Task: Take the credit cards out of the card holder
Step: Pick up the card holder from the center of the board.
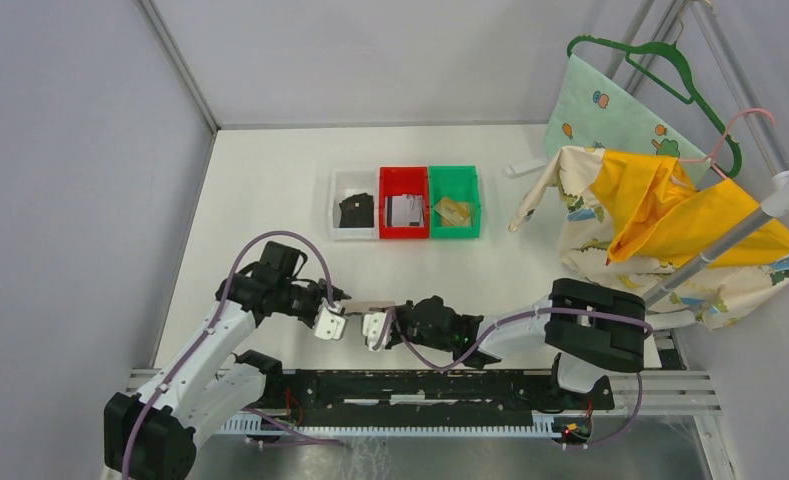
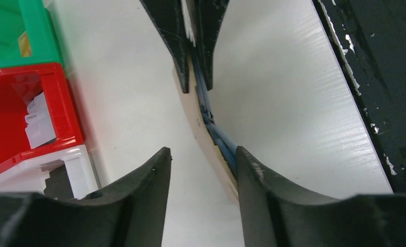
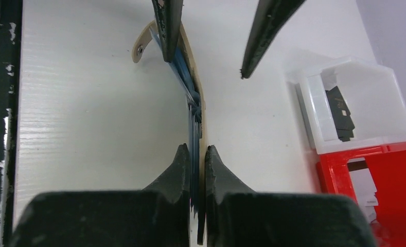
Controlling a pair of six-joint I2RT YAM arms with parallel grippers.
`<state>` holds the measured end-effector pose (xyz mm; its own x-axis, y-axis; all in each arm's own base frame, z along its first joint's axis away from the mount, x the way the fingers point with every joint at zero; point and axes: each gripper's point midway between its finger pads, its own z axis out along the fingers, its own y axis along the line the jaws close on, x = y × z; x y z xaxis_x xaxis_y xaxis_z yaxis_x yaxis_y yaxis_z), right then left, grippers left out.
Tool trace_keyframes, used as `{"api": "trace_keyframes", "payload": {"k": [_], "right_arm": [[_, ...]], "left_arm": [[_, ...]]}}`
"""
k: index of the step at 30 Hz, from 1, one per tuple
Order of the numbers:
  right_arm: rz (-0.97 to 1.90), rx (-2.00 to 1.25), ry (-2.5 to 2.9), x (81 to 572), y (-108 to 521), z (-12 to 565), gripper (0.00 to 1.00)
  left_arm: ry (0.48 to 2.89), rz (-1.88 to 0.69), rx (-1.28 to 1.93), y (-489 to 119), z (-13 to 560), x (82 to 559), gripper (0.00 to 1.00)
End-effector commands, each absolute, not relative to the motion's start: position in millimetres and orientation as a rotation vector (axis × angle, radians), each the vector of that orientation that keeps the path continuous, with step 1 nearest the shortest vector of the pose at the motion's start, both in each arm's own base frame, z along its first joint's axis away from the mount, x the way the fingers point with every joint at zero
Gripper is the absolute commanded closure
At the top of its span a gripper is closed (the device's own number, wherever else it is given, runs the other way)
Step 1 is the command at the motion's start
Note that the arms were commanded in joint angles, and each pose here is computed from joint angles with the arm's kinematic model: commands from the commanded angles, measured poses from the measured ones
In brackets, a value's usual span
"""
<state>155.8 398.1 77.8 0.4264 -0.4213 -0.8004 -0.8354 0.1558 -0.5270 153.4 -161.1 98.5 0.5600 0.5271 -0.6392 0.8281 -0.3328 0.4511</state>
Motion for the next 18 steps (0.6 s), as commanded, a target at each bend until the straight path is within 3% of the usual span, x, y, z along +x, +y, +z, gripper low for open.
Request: {"api": "trace_keyframes", "payload": {"k": [1, 11, 18], "right_arm": [[0.518, -1.467, 1.136, 145.0, 416.0, 105.8, 1.00], [0.703, -1.395, 1.234, 143.9, 398.7, 130.7, 1.00], [0.905, -1.279, 1.381, 148.8, 379.0, 149.2, 1.00]], "left_arm": [[1.072, -0.505, 1.962, -170.0, 122.9, 160.2, 0.40], [1.256, -0.596, 1.789, -181.5, 174.9, 180.3, 0.38], [1.344, -0.768, 1.567, -202.7, 247.8, 189.7, 0.36]]}}
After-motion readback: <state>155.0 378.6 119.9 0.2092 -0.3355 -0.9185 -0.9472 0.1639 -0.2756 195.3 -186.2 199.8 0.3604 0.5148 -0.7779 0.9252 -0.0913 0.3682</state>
